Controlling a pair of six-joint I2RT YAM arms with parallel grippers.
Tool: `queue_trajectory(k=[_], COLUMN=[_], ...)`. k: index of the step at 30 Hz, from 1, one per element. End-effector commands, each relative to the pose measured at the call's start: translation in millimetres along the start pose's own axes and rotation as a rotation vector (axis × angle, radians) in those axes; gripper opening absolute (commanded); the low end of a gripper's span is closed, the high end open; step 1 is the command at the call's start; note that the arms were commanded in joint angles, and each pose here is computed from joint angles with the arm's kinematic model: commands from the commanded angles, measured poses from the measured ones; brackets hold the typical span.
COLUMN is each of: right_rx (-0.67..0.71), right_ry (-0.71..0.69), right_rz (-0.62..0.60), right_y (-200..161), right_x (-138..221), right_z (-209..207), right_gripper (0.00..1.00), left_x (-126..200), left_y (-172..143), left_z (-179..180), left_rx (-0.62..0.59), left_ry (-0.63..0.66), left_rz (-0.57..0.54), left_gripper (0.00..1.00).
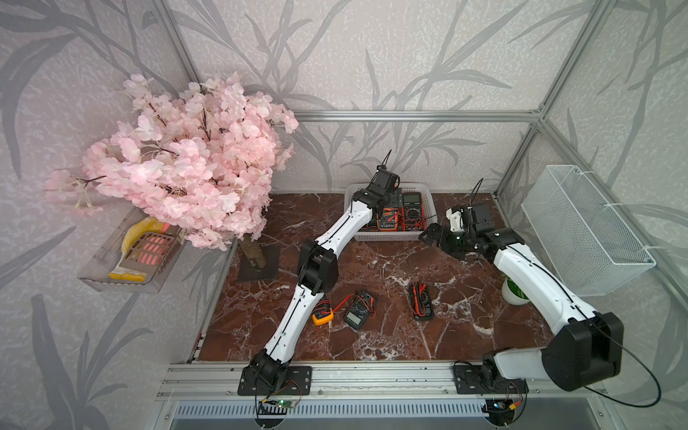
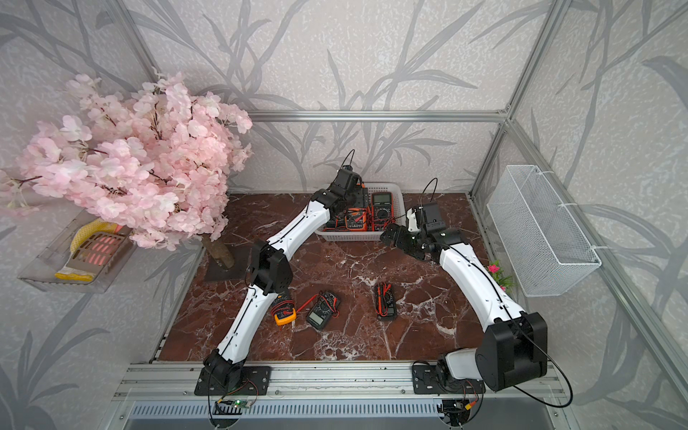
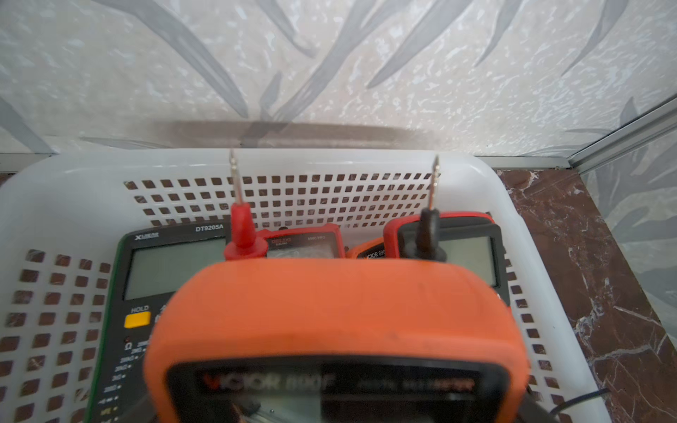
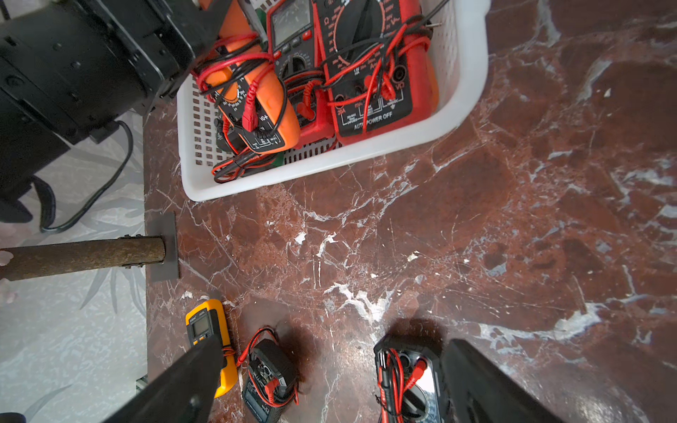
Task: Put the multimeter into the basket
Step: Place the multimeter in the basket.
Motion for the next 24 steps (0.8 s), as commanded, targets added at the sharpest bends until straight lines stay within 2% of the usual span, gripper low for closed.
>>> queue_trajectory(k=[1, 5, 12, 14, 24], right_rx=[0.01, 0.008, 0.01, 0.008, 0.003], right_ry=[-0.006, 0.0, -0.002, -0.005, -0.007], right_rz=[-0.016, -0.014, -0.01, -0.008, -0.011], right_y=[-1.9, -1.6, -2.2, -3.2, -4.5], right_x=[6.0, 4.0, 3.5, 3.3, 3.8], right_z=[-0.8, -0.9, -1.3, -1.9, -2.5], right_gripper=[0.99, 0.99, 0.99, 0.99, 0.99], left_x=[8.8, -0.5, -5.8, -5.7, 4.8], left_y=[14.1, 2.6, -5.8, -5.3, -2.0], left_z=[-15.6, -12.3, -8.6, -7.7, -11.2], left_rx=[-0.009, -0.016, -0.015, -0.011, -0.01], left_ry=[-0.042, -0.016, 0.011, 0.012, 0.0], left_rz=[-0.097, -0.066, -0.041, -0.038, -0.022], left_gripper=[0.51, 0.6, 0.93, 1.0, 1.0])
Point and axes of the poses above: each gripper's point midway between its finger pads, its own x axis back along the fingers, its own z axis along the line the jaws close on, y = z × x, the point moved 10 cm from there along x, back along the fingers, and after that the axes turned 14 degrees about x, right-handed, at the moved point
